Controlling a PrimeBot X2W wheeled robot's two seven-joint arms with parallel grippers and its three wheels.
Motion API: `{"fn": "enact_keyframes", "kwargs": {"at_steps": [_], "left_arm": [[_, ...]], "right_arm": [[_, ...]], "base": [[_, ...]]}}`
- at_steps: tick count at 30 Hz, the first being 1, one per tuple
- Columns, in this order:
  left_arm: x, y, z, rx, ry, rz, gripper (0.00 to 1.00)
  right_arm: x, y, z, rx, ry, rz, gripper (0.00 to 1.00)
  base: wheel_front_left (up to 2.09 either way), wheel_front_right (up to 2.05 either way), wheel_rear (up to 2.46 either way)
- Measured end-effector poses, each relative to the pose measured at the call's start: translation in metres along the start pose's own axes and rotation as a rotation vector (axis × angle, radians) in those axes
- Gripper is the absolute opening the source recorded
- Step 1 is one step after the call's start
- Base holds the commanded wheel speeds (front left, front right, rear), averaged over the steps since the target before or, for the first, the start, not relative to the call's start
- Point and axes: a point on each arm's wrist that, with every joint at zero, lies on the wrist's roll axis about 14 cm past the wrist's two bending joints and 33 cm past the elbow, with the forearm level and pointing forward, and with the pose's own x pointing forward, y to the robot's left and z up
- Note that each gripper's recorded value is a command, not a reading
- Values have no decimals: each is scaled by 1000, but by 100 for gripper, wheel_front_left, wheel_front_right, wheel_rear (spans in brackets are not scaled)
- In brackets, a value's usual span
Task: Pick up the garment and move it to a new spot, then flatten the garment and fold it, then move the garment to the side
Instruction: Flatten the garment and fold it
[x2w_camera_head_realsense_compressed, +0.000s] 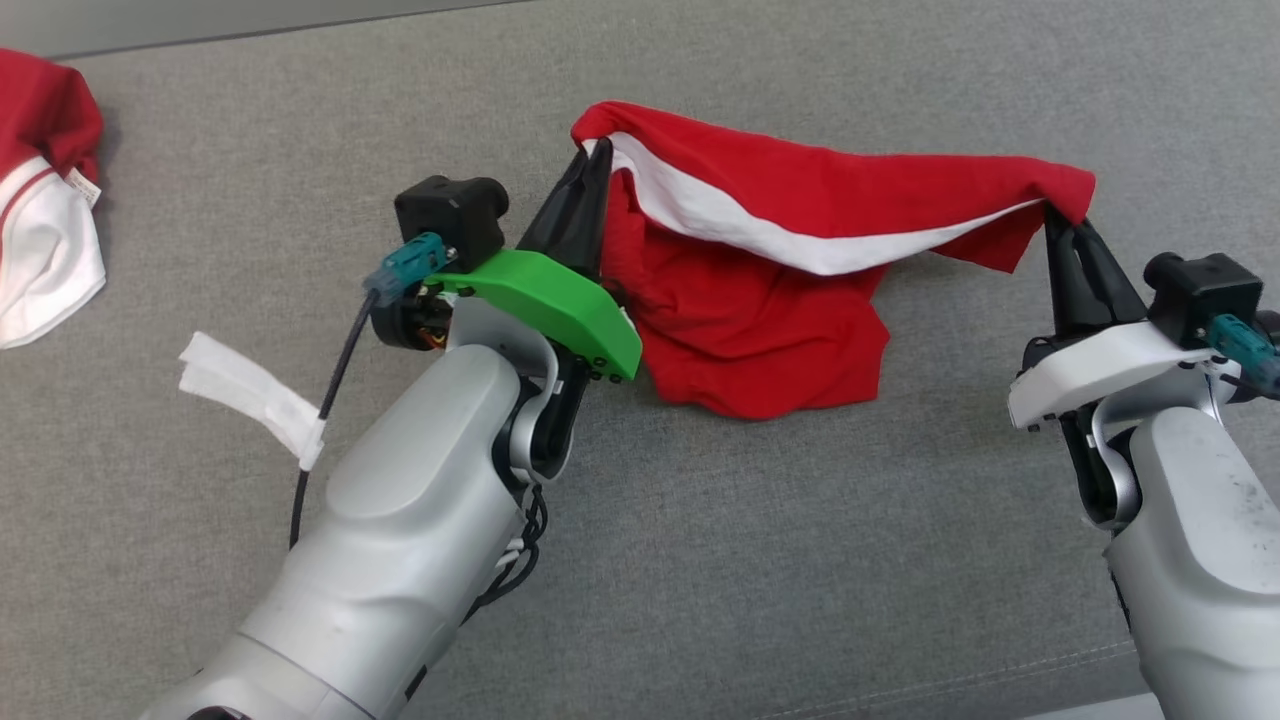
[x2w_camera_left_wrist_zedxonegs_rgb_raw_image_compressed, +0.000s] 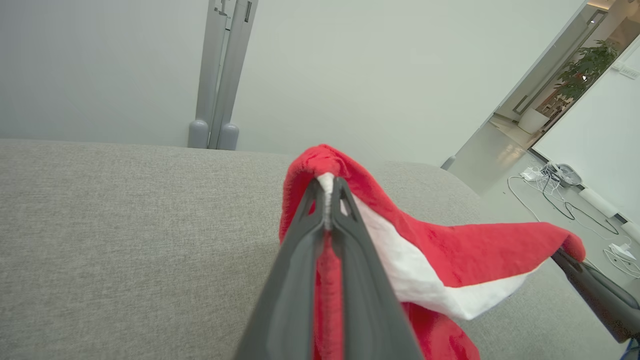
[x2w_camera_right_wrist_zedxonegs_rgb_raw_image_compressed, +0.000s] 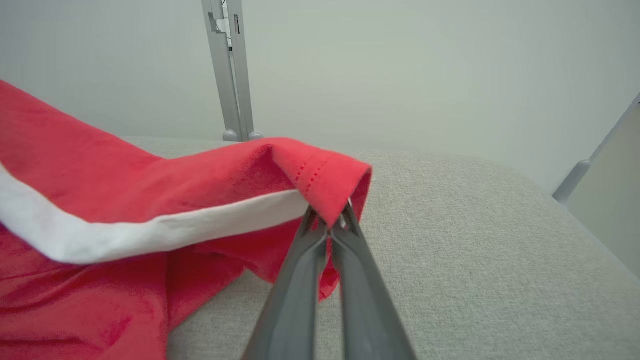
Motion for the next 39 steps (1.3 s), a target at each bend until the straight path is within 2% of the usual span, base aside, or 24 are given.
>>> {"fn": "enact_keyframes", "kwargs": {"at_steps": [2, 8, 17, 23, 26, 31, 37, 39], "left_arm": [[-4, -3, 18, 1, -52, -6, 0], [-27, -19, 77, 22, -226, -52, 0], [-99, -70, 172, 115, -510, -179, 0], [-158, -120, 229, 201, -653, -287, 0], [-169, -131, 236, 237, -647, -309, 0], [-149, -115, 220, 244, -539, -268, 0], [-94, -81, 196, 240, -386, -220, 0], [-71, -68, 198, 246, -360, -202, 0]], "right_arm": [[-4, 3, 23, 98, -78, -5, 0], [-26, 4, 88, 138, -258, 45, 0], [-93, 3, 195, 101, -515, 96, 0], [-151, 11, 254, 76, -674, 117, 0], [-165, 17, 263, 78, -689, 124, 0], [-158, 20, 253, 109, -628, 127, 0], [-98, 29, 209, 220, -458, 171, 0], [-70, 28, 206, 212, -441, 172, 0]], "base": [[0, 0, 0], [0, 0, 0], [0, 0, 0], [0, 0, 0], [0, 0, 0], [0, 0, 0], [0, 0, 0], [0, 0, 0]]}}
